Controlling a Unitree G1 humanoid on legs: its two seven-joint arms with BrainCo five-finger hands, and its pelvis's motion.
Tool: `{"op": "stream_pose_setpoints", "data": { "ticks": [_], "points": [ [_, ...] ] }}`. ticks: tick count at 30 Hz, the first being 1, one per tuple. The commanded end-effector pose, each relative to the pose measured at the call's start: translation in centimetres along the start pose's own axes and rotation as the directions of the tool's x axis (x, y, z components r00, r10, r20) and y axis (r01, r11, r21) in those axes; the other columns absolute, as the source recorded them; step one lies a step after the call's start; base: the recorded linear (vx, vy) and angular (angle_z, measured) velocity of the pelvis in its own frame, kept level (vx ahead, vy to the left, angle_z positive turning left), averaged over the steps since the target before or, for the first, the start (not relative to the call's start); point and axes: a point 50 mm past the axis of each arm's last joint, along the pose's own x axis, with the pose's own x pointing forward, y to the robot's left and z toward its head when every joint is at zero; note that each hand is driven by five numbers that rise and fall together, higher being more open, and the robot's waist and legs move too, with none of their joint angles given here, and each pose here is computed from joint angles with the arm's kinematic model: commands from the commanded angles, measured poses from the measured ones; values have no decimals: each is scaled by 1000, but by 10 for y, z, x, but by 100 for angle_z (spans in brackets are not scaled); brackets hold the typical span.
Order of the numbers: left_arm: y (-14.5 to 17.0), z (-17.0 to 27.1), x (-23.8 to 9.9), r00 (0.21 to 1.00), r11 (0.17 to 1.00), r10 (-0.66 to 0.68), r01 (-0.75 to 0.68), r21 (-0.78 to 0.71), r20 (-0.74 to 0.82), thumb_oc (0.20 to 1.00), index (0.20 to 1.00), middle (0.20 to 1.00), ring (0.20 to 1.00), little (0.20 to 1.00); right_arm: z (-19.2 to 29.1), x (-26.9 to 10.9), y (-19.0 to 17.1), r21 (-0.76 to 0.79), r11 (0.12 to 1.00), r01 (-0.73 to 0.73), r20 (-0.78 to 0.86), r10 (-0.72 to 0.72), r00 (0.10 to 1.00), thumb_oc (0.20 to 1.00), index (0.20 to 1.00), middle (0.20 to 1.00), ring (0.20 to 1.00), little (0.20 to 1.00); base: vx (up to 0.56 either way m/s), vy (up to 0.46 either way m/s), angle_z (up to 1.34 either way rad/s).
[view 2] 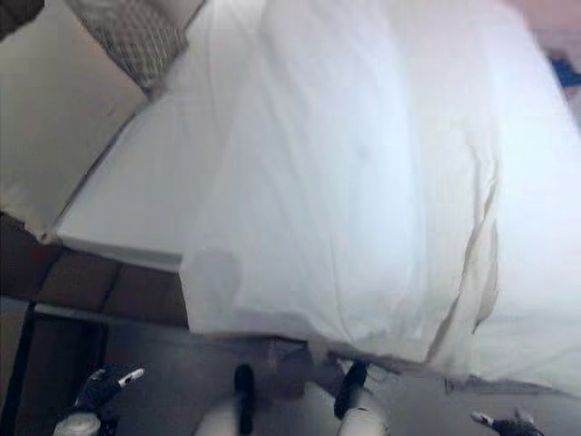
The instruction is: Make the bed
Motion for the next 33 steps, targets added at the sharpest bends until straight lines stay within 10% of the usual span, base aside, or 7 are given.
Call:
{"op": "stream_pose_setpoints", "data": {
  "ticks": [1, 5, 13, 21, 33],
  "points": [
    [23, 62, 2, 936, 945, 184, -84, -316, 299, 1000, 1000, 1000, 1000, 1000, 63, -4, 4, 180, 983, -31, 318, -28, 948, 1000, 1000, 1000, 1000, 1000, 120, 32, 3],
    [9, 140, -24, 776, 906, 87, 199, -373, 625, 1000, 1000, 1000, 1000, 1000, 136, -33, 28, 257, 926, -275, 627, 57, 777, 1000, 1000, 1000, 1000, 1000, 211, 39, -2],
    [-53, 213, -35, 547, 794, -231, 584, -170, 805, 1000, 1000, 1000, 1000, 1000, 222, -81, 93, 53, 757, -651, 833, 326, 447, 1000, 1000, 1000, 1000, 1000, 67, 36, -11],
    [-121, 350, -69, 236, 726, -308, 685, 67, 921, 1000, 1000, 1000, 1000, 1000, 353, -145, 139, -131, 695, -707, 922, 348, 172, 1000, 1000, 1000, 1000, 1000, -244, 27, -6],
    [-133, 428, -120, 90, 654, -195, 754, 61, 977, 1000, 1000, 1000, 1000, 1000, 438, -220, 118, -166, 638, -752, 980, 191, -55, 1000, 1000, 1000, 1000, 1000, -102, -18, -3]
  ]
}}
